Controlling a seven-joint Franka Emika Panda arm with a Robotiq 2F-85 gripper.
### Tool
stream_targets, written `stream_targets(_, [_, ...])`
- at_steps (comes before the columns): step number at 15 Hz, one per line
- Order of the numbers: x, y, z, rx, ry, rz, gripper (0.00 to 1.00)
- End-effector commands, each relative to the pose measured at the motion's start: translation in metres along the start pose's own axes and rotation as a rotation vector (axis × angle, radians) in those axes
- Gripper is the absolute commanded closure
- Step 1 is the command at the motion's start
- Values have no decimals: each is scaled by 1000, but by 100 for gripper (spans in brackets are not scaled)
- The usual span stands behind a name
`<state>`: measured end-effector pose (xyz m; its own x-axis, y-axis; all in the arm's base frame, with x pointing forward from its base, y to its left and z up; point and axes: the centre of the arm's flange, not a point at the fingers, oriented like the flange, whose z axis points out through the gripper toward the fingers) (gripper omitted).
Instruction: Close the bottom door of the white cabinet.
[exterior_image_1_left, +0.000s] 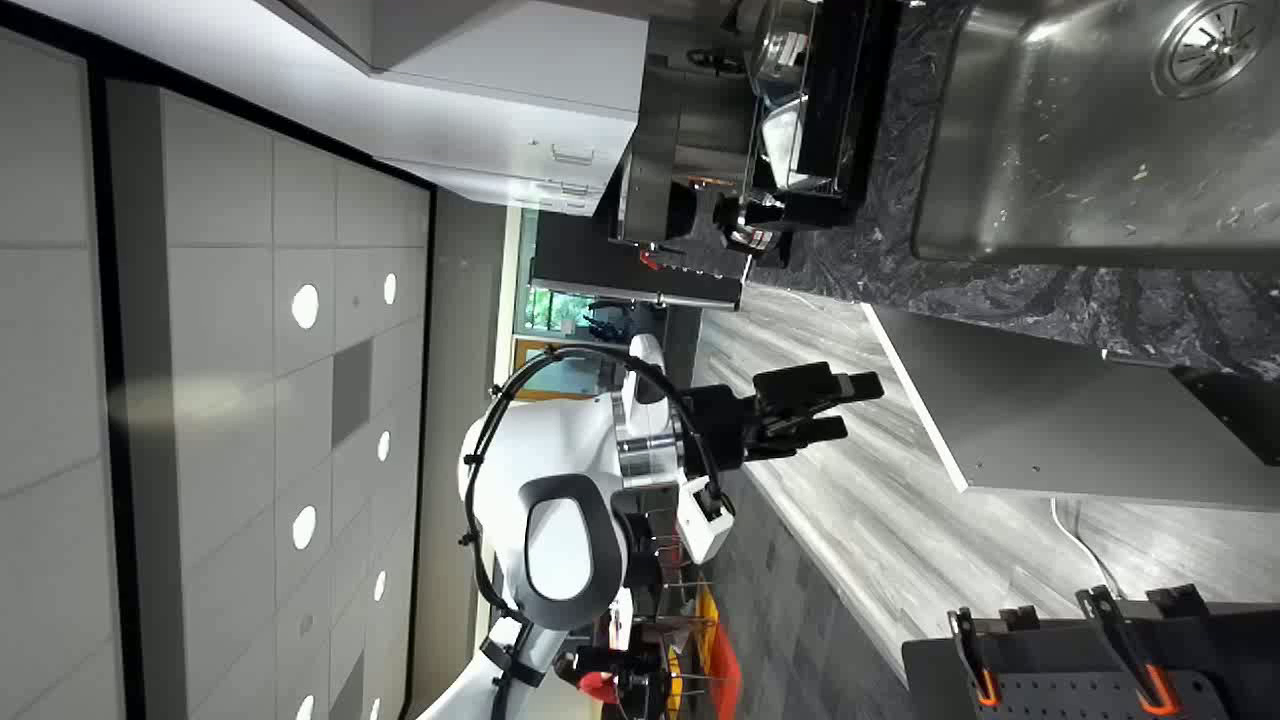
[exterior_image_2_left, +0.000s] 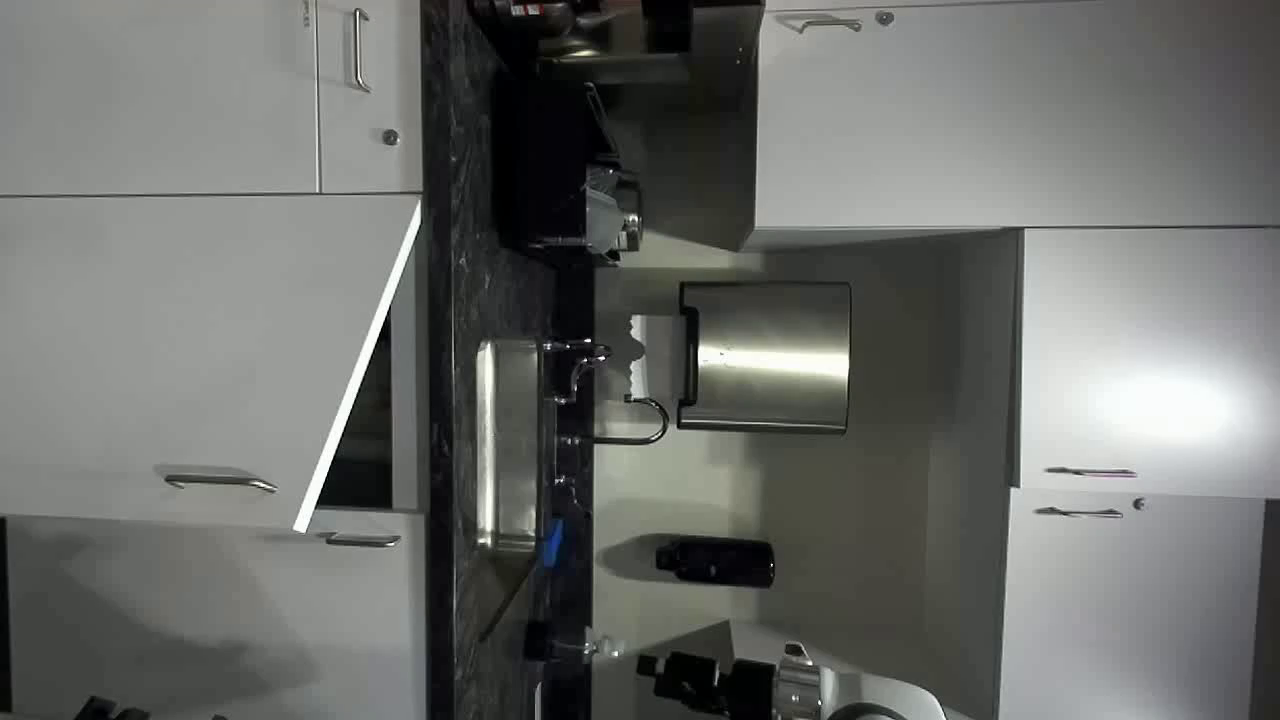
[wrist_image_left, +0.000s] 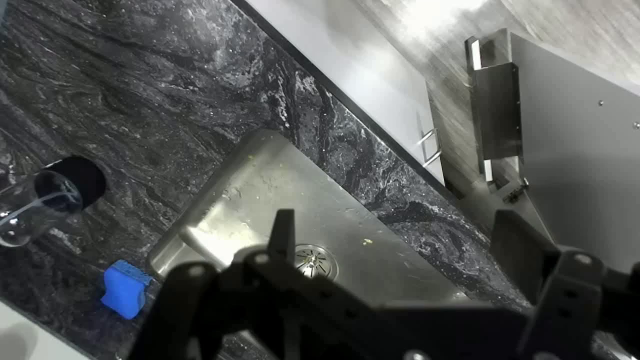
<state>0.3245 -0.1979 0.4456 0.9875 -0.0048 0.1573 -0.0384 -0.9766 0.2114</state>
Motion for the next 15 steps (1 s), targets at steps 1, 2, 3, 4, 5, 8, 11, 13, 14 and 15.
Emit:
stream_targets(1, [0, 0, 0, 0, 0, 0, 0])
stream_targets(2, [0, 0, 0, 0, 0, 0, 0])
stream_targets(3, [0, 0, 0, 0, 0, 0, 0])
stream_targets(4, [0, 0, 0, 0, 0, 0, 0])
stream_targets(5, [0, 0, 0, 0, 0, 0, 0])
stream_targets(8, [-5, -16, -7, 2, 19, -27, 0])
stream_targets(11, [-11, -61, -24, 79, 59, -85, 0])
stream_targets(13, [-24, -86, -35, 119, 68, -118, 0])
stream_targets(14, [-30, -107, -40, 126, 63, -128, 0])
stream_targets(15, [-37, -120, -47, 143, 59, -144, 0])
